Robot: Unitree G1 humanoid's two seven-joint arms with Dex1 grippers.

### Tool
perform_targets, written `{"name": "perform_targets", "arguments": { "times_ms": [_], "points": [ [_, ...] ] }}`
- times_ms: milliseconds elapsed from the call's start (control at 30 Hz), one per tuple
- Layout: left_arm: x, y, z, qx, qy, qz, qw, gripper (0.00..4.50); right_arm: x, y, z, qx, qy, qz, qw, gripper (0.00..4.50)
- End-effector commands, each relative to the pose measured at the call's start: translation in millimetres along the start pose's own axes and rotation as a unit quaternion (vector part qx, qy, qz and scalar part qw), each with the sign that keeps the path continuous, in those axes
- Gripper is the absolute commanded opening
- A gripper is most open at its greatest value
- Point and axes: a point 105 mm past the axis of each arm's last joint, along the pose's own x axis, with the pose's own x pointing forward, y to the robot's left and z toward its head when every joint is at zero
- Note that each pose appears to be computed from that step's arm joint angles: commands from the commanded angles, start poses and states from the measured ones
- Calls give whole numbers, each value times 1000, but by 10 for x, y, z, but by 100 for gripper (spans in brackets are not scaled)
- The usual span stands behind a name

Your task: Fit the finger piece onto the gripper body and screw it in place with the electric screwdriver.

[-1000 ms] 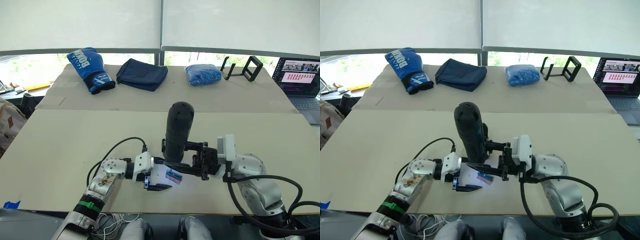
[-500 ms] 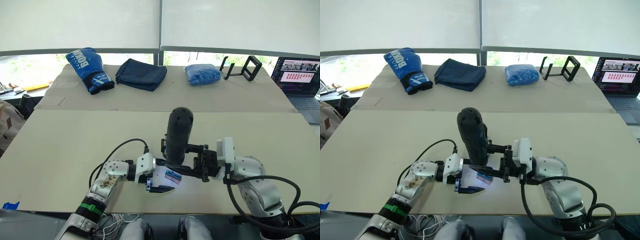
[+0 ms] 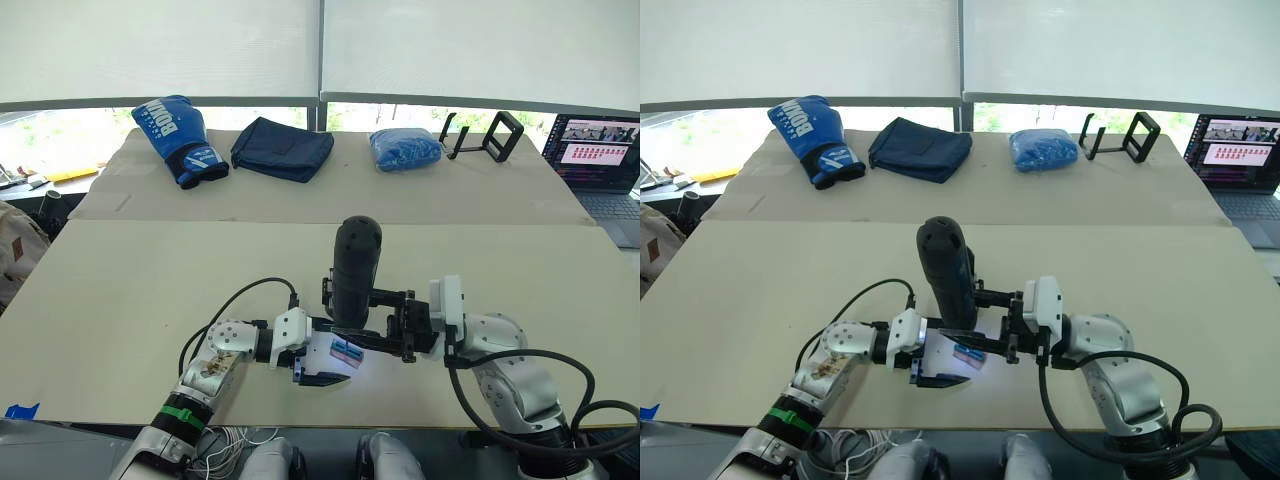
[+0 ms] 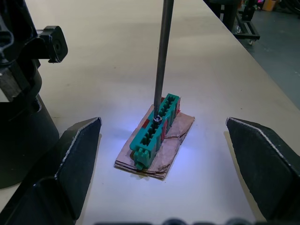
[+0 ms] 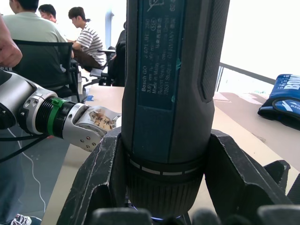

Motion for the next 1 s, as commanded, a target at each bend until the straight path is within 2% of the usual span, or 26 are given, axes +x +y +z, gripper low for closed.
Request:
{"name": "perform_targets", "arguments": {
  "times_ms": [33, 1000],
  "points": [
    [37, -47, -78, -15, 9, -7, 1000, 449, 47, 13, 172, -36, -32, 7, 999, 194],
    [49, -88, -92, -26, 12, -10, 1000, 449, 28, 16, 181, -34, -28, 4, 999, 194]
  ]
}}
